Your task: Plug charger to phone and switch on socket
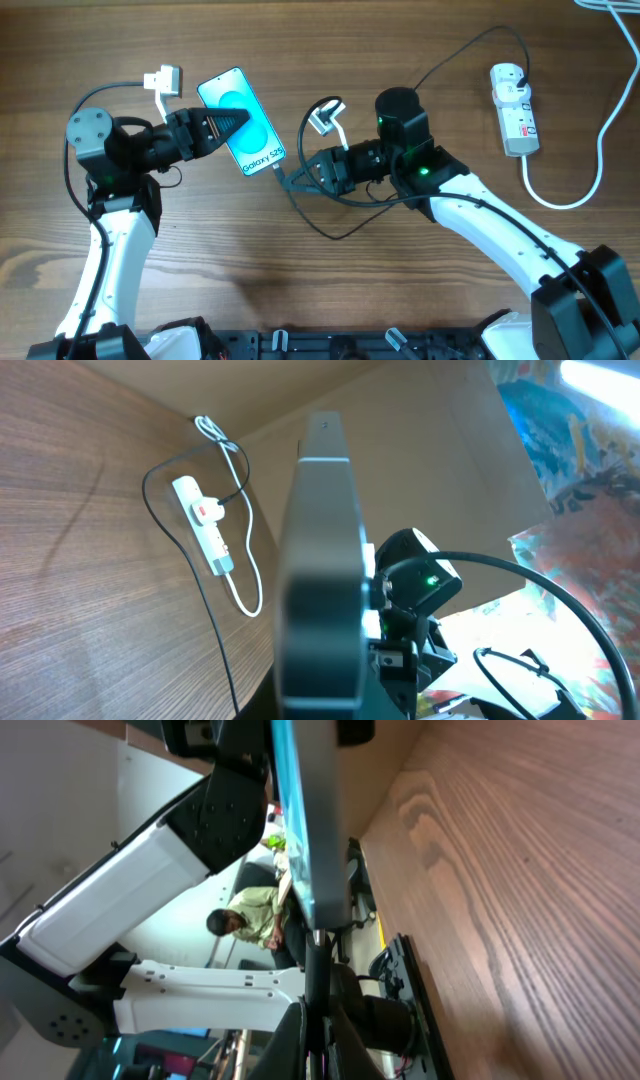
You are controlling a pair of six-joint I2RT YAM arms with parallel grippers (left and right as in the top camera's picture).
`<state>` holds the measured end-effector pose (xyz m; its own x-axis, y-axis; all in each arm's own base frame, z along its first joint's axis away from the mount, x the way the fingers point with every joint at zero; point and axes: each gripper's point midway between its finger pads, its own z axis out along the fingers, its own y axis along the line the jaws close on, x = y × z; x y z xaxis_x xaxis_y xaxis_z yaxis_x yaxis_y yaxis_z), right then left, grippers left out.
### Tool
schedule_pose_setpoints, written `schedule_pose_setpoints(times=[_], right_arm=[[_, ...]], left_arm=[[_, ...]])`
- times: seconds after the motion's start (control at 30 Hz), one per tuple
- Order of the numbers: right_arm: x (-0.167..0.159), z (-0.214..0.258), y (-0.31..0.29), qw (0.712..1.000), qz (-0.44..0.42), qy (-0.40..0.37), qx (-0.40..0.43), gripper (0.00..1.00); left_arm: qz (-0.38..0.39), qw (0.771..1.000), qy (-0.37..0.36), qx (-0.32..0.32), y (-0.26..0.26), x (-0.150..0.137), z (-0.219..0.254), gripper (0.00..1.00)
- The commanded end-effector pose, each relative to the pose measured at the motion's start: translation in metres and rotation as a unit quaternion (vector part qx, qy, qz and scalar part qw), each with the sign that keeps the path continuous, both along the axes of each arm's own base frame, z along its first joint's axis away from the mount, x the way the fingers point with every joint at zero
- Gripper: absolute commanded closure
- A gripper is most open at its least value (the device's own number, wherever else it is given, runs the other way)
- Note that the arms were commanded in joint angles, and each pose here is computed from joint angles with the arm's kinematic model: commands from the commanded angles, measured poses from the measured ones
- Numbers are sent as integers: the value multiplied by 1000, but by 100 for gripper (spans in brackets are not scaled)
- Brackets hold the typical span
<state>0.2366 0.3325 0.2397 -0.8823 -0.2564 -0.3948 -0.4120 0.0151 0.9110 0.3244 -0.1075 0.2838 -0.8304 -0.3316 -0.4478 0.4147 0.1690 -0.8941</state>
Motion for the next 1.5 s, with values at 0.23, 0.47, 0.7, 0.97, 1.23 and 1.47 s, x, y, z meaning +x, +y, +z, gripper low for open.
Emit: schedule_pose_setpoints(times=[0.23,0.47,0.7,0.97,1.23,1.47], right_arm=[[-2,-6,3,1000,6,8,-3,95],[-4,-6,5,1000,9,9,-3,95],[-5,-6,6,1000,11,6,-3,95],[-3,-7,8,1000,2,1,-4,96],[-5,-4,11,1000,5,-8,1,95],[-4,-5,11,1000,2,-8,-1,95]], left_arm=[[-13,1000,-21,5,-2,-4,8,96],[-13,1000,-21,5,-3,-4,8,96],[-14,1000,-13,3,-3,-4,6,96],[-13,1000,-13,4,-3,-4,6,96],[-13,1000,-13,4,-3,-4,6,96],[-14,1000,-13,4,-3,-4,6,96]])
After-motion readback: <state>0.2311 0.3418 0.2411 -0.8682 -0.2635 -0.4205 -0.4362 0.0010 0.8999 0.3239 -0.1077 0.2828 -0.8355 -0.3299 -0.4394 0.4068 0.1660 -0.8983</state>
